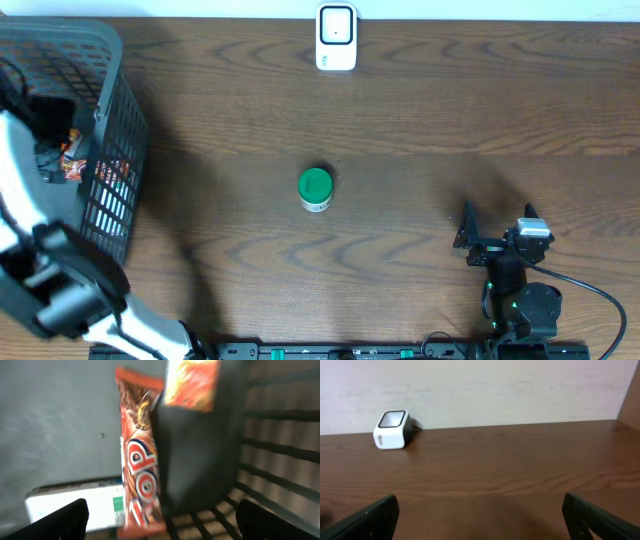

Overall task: Scan the item barcode
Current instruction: 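Grasp the orange Topic chocolate bar with the left gripper and lift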

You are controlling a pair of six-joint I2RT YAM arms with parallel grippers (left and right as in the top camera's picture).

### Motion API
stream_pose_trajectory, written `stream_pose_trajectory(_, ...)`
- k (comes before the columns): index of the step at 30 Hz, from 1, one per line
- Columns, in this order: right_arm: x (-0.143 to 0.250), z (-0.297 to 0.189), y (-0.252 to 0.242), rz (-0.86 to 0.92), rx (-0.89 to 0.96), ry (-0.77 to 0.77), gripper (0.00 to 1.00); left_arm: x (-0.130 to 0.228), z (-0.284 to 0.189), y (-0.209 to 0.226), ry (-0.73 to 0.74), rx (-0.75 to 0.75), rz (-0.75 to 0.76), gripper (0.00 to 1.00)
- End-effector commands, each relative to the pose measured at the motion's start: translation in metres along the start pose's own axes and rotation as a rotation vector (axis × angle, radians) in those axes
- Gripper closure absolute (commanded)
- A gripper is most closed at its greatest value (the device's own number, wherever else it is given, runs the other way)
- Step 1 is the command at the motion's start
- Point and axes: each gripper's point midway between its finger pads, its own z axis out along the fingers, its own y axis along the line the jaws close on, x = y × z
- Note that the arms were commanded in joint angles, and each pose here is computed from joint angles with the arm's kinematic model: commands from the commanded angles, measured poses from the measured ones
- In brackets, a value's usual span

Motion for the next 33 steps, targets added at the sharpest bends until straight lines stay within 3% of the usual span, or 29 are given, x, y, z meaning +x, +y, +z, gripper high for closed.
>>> stream_pose_trajectory(1,0.0,0.0,-0.003,-0.008,0.013,-0.003,0.01,0.007,0.038,0.013,0.048,-0.089,0.017,0.05)
stream_pose_trajectory(6,0.0,0.0,-0.003,-0.008,0.013,-0.003,0.01,0.013,0.074,0.022,0.095,-0.149,0.017,0.05)
stream_pose_trajectory(18,0.0,0.0,-0.003,-0.008,0.013,-0.003,0.01,0.015,0.107,0.029,0.111,-0.195,0.018,0.08)
stream_pose_trajectory(19,0.0,0.0,-0.003,-0.008,0.013,-0.003,0.01,0.016,0.11,0.031,0.116,-0.202,0.018,0.1)
stream_pose_trajectory(22,0.0,0.0,-0.003,-0.008,0.013,-0.003,0.01,0.019,0.119,0.034,0.129,-0.216,0.018,0.36)
stream_pose_trajectory(25,0.0,0.0,-0.003,-0.008,0.013,-0.003,0.01,0.02,0.121,0.035,0.135,-0.221,0.018,0.55)
stream_pose_trajectory(33,0.0,0.0,-0.003,-0.008,0.014,-0.003,0.01,0.015,0.098,0.022,0.155,-0.149,0.038,0.67)
